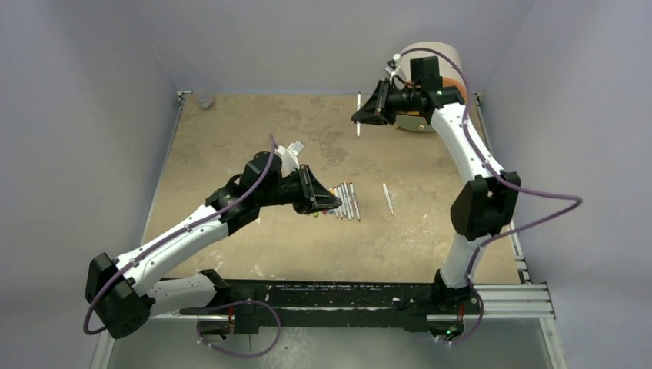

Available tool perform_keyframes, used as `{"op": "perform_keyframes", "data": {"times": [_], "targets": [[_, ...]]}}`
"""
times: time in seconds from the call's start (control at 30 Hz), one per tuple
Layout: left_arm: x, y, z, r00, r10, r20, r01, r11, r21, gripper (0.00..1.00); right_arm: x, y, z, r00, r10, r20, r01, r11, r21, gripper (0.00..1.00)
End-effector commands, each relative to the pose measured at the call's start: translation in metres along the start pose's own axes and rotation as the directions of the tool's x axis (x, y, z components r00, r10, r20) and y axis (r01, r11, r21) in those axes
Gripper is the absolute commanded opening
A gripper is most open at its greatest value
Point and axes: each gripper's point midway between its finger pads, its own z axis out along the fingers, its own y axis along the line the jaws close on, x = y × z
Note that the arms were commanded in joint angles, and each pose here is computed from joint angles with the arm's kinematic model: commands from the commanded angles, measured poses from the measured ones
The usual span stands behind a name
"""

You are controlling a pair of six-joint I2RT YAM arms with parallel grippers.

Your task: Open the pen caps

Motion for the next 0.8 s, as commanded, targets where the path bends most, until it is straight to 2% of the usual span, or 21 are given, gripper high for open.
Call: {"op": "perform_keyframes", "data": {"times": [0.0, 0.1, 0.23, 0.33, 0.57, 0.77], "targets": [[-0.016, 0.019, 0.012, 0.997, 0.062, 0.035, -0.057, 0.99, -0.127, 0.0, 0.047, -0.033, -0.047, 0.985, -0.173, -0.018, 0.172, 0.952, 0.253, 0.0], [-0.024, 0.041, 0.021, 0.996, 0.079, 0.034, -0.069, 0.968, -0.24, 0.0, 0.073, -0.069, -0.061, 0.981, -0.186, -0.055, 0.193, 0.905, 0.379, 0.0], [-0.032, 0.085, 0.022, 0.996, 0.088, 0.022, -0.069, 0.889, -0.453, 0.0, 0.1, -0.098, -0.076, 0.978, -0.187, -0.096, 0.209, 0.853, 0.479, 0.0], [-0.037, 0.105, 0.02, 0.995, 0.099, 0.014, -0.076, 0.836, -0.544, 0.0, 0.113, -0.116, -0.08, 0.977, -0.175, -0.12, 0.212, 0.822, 0.529, 0.0], [-0.034, 0.12, 0.021, 0.997, 0.081, -0.009, -0.071, 0.809, -0.583, 0.0, 0.129, -0.13, -0.076, 0.978, -0.157, -0.138, 0.207, 0.826, 0.525, 0.0], [-0.032, 0.128, 0.017, 0.998, 0.066, 0.023, -0.039, 0.806, -0.59, 0.0, 0.14, -0.145, -0.075, 0.975, -0.146, -0.17, 0.216, 0.814, 0.54, 0.0]]}}
